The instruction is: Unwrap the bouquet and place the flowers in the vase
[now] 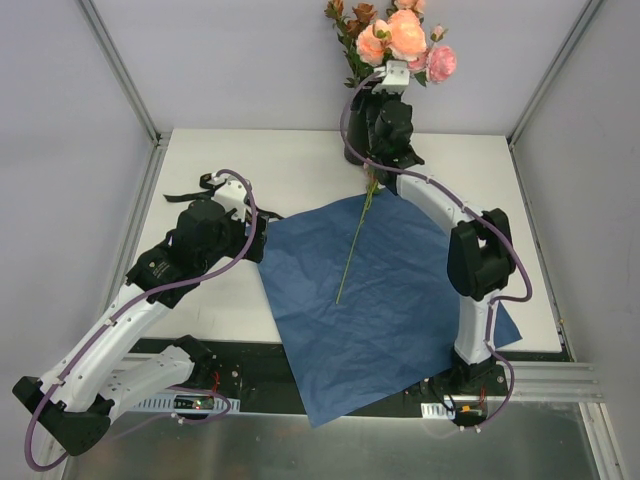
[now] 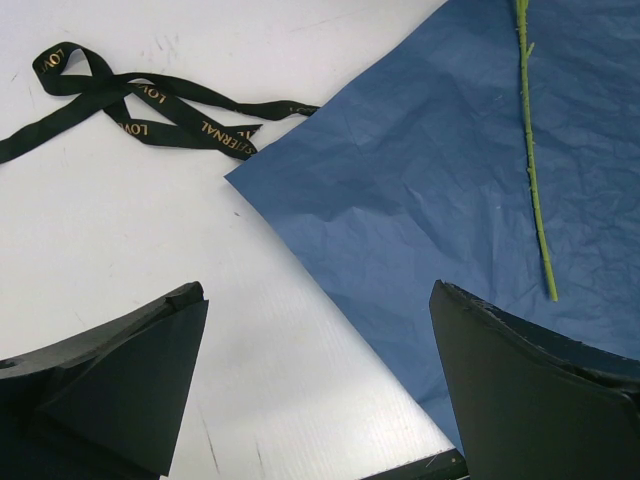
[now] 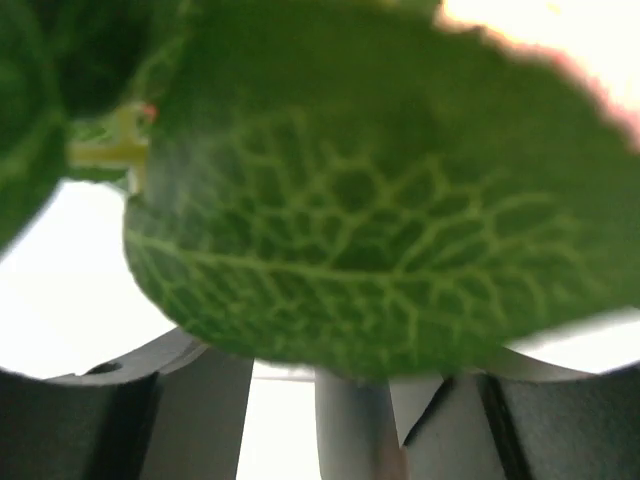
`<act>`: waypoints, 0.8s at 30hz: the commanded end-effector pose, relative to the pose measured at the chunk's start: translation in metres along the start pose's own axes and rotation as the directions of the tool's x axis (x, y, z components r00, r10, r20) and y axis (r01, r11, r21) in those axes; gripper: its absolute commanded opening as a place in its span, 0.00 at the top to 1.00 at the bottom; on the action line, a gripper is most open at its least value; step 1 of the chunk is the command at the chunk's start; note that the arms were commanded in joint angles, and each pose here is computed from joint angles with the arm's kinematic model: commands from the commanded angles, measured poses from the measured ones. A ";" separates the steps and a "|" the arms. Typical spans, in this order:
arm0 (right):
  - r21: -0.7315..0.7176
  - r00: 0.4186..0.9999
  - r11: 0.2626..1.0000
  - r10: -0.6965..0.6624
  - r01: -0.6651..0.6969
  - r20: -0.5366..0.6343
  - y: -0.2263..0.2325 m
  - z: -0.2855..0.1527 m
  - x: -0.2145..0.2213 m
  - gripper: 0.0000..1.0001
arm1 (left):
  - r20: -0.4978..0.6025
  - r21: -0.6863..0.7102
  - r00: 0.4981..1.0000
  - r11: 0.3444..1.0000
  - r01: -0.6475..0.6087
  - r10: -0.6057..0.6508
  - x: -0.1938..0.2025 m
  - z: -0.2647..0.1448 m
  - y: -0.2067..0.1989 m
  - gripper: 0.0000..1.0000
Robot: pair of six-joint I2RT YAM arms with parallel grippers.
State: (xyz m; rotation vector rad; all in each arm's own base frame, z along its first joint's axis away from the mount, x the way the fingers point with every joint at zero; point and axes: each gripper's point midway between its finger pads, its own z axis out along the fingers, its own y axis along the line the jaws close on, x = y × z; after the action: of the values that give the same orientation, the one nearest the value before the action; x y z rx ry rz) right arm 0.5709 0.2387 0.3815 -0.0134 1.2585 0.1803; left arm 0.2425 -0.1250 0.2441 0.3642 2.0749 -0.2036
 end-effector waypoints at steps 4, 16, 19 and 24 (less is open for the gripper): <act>0.150 0.979 0.985 0.112 -0.087 -0.170 -0.017 -0.002 0.009 0.43 | 0.040 -0.016 0.999 1.000 -0.012 0.012 -0.010 -0.001 0.002 0.01; 0.205 0.905 0.969 0.209 -0.139 -0.371 -0.018 -0.035 0.031 0.39 | 0.036 -0.006 0.999 1.000 -0.013 0.013 -0.009 -0.001 0.000 0.01; 0.197 0.894 0.968 0.223 -0.156 -0.389 -0.016 -0.043 0.035 0.39 | 0.042 -0.002 0.999 1.000 -0.008 0.008 -0.010 -0.002 0.000 0.01; 0.152 0.878 0.971 0.231 -0.183 -0.419 -0.010 -0.055 0.035 0.39 | 0.026 -0.006 1.000 1.000 -0.014 0.014 -0.007 0.002 -0.001 0.01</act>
State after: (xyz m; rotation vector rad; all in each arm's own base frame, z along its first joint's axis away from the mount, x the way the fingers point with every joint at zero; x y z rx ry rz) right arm 0.5519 0.2281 0.2799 0.1698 1.7907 0.2012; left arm 0.2428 -0.1248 0.2437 0.3635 2.0761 -0.2011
